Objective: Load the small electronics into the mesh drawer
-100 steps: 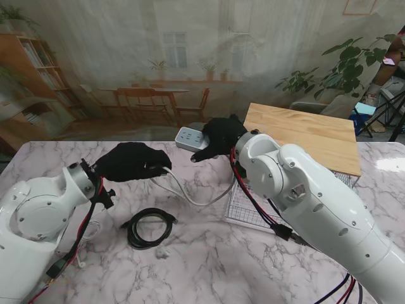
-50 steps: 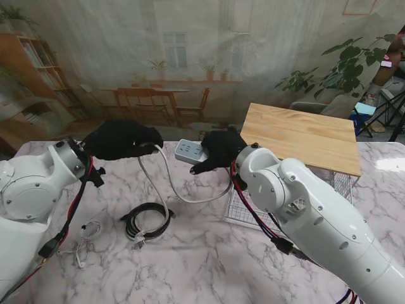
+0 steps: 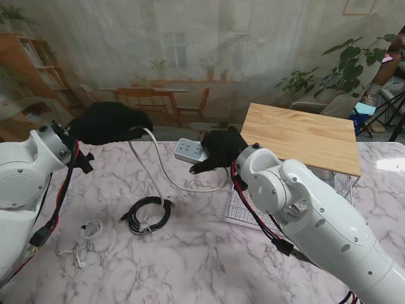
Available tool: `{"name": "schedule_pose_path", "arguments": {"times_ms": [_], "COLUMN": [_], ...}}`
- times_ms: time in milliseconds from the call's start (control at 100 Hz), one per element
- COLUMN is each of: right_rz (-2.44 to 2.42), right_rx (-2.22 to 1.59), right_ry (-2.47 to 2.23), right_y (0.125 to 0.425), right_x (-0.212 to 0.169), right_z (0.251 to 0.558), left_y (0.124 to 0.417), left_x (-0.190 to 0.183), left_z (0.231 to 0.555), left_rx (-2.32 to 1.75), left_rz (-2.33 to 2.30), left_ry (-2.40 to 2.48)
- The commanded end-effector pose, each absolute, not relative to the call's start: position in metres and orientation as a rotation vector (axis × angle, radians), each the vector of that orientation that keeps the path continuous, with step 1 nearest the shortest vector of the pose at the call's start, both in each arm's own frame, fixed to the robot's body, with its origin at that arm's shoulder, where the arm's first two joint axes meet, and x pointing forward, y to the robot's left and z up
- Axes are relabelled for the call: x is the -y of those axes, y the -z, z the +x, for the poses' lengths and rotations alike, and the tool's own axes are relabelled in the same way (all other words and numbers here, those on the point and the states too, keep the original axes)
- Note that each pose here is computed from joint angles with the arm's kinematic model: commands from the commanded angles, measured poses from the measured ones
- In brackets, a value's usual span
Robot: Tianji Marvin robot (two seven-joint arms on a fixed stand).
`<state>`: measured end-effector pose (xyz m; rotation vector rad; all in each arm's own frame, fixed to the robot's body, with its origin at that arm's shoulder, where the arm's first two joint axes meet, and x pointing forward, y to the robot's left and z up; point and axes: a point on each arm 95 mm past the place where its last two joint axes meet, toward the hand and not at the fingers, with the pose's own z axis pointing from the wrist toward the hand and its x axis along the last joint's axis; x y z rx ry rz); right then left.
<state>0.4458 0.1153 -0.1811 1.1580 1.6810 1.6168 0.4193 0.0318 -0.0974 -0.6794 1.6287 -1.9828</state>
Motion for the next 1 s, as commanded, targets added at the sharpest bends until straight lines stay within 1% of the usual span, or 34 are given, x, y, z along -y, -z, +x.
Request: {"name": "schedule_pose_path", "arguments": {"times_ms": [0, 190, 620, 990], "right_rz": [1.163, 1.173, 1.187, 1.209], "right_rx": [-1.666, -1.650, -1.667, -1.684], "right_ry": [-1.622, -1.628, -1.637, -1.644], "right_y": [0.178, 0.176, 0.183, 0.189], "right_x": [-0.115, -0.114, -0.119, -0.126], "right_z": [0.446, 0.447, 0.446, 0.448], "left_y": [0.080, 0.068, 0.082, 0.073], "left_x": [-0.028, -0.025, -0.019, -0.021], "left_z": [0.415, 0.417, 0.450, 0.455], "left_rx": [-1.629, -1.641, -1.625, -1.608], "left_rz": [-0.614, -0.570, -0.679, -0.656], "left_ry": [1.986, 1.965, 1.894, 1.876]}}
